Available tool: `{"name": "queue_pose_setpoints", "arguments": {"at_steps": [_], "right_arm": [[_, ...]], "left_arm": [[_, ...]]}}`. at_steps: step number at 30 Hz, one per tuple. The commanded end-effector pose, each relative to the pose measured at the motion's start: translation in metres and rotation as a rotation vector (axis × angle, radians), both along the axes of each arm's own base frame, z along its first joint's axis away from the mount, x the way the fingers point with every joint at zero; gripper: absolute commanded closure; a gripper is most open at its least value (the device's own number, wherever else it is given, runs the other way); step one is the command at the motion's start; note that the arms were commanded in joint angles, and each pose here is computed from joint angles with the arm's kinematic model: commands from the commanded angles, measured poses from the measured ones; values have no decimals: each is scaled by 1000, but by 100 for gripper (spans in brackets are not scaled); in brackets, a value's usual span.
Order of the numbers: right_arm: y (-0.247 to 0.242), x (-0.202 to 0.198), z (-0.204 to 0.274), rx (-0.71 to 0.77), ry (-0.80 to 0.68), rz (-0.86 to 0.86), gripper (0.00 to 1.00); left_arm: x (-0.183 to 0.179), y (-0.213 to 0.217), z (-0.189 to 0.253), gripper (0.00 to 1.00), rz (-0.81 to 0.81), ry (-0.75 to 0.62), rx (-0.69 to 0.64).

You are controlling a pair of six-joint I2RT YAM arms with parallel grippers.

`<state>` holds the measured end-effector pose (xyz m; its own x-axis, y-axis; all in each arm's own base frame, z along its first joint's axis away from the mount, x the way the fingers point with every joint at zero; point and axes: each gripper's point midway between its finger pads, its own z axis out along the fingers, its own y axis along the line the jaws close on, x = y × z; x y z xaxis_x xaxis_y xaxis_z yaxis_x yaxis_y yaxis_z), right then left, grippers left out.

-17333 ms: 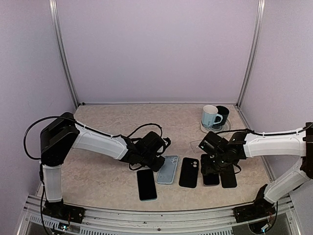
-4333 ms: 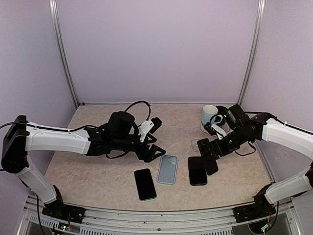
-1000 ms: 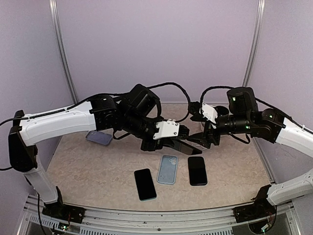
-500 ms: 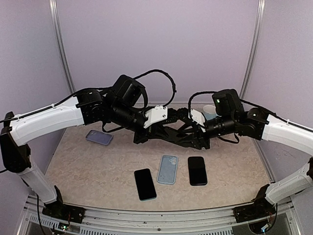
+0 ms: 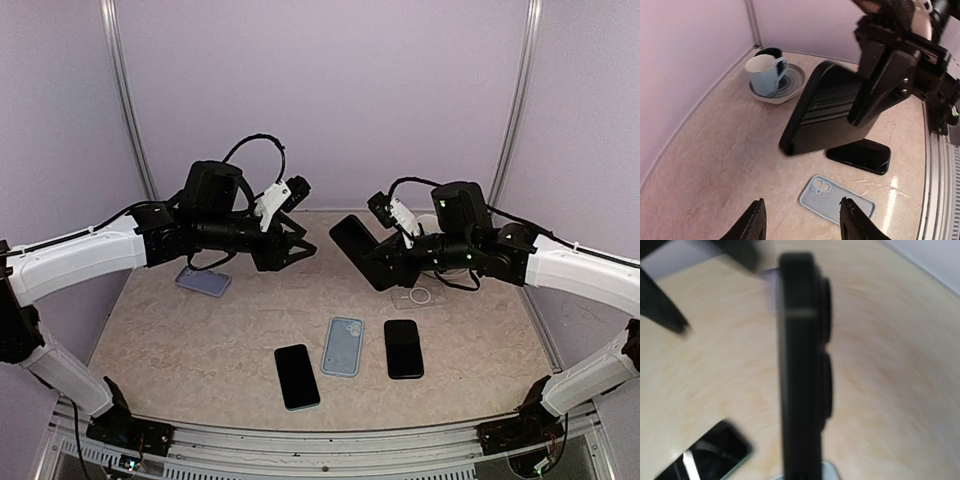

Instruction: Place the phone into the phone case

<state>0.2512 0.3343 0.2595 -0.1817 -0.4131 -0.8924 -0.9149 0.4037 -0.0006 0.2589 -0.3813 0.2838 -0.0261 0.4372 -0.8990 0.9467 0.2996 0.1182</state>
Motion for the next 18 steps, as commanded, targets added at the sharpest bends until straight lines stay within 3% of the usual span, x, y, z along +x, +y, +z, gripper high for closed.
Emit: {"name": "queue_pose_setpoints", "arguments": {"at_steps": [1, 5, 8, 12, 18], "right_arm": [[-36, 61, 5, 217, 197, -510, 100], [-54, 71, -35, 174, 312, -699, 100], [-61, 68, -57, 165, 357, -741, 100], [-64, 62, -70, 167, 384, -750, 100], [-64, 50, -87, 176, 439, -728, 100]], "left_arm": [[43, 15, -38, 57, 315, 296, -72], [40, 22, -146, 81, 432, 492, 159], [24, 10, -191, 84, 402, 505, 270], [8, -13, -210, 85, 346, 483, 317], [11, -10, -249, 86, 382, 494, 427]]}}
